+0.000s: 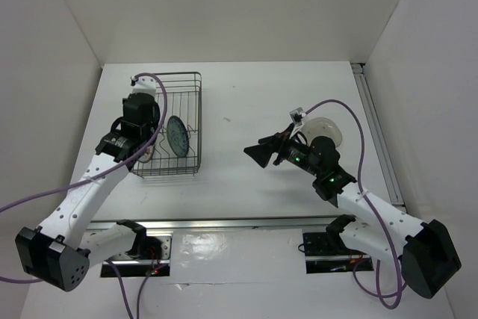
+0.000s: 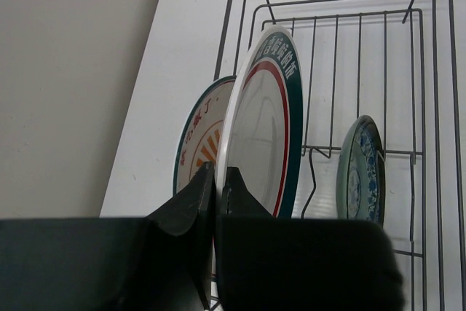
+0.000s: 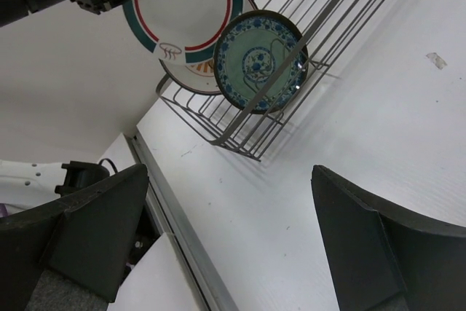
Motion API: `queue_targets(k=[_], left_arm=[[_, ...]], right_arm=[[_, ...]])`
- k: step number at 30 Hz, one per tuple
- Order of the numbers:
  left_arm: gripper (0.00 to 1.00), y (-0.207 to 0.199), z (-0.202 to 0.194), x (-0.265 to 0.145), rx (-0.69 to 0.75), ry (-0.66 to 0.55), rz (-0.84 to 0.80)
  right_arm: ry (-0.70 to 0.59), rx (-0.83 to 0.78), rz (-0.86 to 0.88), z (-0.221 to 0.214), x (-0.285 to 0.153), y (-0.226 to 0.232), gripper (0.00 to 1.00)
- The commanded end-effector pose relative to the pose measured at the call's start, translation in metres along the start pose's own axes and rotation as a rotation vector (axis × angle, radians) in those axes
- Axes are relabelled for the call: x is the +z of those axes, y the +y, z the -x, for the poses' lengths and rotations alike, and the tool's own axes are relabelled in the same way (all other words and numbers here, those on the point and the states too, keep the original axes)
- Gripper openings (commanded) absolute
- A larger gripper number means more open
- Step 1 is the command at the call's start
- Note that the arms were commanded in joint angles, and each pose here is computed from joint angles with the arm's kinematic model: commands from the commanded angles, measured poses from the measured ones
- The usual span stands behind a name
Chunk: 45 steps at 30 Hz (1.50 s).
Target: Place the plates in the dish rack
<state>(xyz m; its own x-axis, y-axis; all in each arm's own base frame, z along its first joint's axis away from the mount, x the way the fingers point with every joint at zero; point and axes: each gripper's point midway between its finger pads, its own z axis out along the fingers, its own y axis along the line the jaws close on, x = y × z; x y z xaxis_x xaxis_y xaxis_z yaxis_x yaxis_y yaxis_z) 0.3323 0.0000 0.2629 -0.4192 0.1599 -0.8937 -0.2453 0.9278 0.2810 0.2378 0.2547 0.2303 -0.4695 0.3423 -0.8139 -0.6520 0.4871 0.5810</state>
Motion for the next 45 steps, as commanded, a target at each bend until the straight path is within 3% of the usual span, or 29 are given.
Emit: queue_targets(k=[1,20,26,32,39,42,45], left_arm=[[0.0,-0.006,0.015,0.004,-0.029,-0.057,-0.014],[0.01,-0.017,-0.004,0.018,-0.003,-0.009,-0.015],[0.21,-0.026,-0.011,0.021,-0.002,0.017,-0.044],[0.22,-0.038,-0.024,0.03,0.02,0.063,-0.075],[0.64,-0.038,-0.026,0.033,0.015,0.086,-0.053],[1.0,-0.038,-0.028,0.033,0.011,0.093,-0.053],[1.0,-0.025,-0.015,0.024,-0.032,0.064,-0.011]], right_arm=[[-0.007,-0.026,0.029,0.005,-0.004,0.011,1.0],[-0.018,-0.047,0.025,0.011,-0.008,0.012,1.0],[-0.008,-0.049,0.006,0.006,-0.008,0.006,1.0],[-0.01,-0.048,-0.003,0.007,-0.01,0.004,1.0],[0.001,-0.049,-0.022,0.005,-0.013,0.0,1.0],[-0.01,-0.056,-0.051,0.009,-0.014,-0.004,1.0],[-0.039,-0.056,-0.153,0.015,-0.017,-0.02,1.0]])
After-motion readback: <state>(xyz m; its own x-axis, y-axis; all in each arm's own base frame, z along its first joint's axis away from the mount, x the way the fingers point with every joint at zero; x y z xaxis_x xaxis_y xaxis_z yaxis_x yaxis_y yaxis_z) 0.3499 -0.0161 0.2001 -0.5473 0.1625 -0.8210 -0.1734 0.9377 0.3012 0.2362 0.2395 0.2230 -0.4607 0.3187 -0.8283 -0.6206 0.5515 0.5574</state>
